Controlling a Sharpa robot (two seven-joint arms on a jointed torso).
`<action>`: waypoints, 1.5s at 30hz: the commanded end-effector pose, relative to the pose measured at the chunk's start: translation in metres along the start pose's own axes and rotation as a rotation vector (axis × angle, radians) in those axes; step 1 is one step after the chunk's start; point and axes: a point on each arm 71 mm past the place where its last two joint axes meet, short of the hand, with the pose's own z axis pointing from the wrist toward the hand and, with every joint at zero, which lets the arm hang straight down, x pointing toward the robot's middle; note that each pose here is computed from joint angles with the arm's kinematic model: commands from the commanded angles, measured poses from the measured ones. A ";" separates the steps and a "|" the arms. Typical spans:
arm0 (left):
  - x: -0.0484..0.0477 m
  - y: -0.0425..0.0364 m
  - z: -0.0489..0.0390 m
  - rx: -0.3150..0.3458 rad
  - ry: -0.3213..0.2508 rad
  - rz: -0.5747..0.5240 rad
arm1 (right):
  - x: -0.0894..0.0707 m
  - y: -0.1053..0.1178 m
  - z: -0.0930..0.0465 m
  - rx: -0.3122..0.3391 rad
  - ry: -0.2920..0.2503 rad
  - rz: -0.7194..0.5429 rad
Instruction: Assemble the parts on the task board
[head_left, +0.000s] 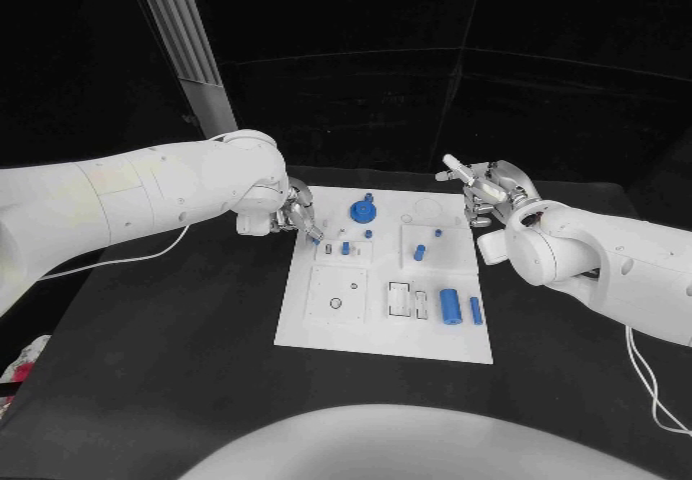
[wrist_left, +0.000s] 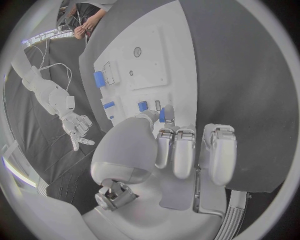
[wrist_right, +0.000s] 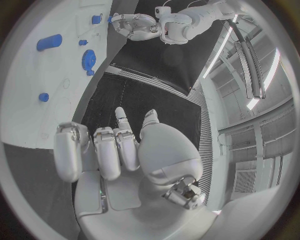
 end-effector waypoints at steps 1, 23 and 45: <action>0.0009 -0.0013 0.0003 -0.007 0.013 0.007 | 0.000 0.002 0.000 -0.008 -0.002 -0.001; 0.0065 -0.0111 0.0059 0.005 0.027 0.020 | 0.000 0.002 0.000 -0.008 -0.002 0.000; 0.0092 -0.0141 0.0098 0.007 0.033 0.021 | 0.000 0.002 0.000 -0.008 0.000 0.000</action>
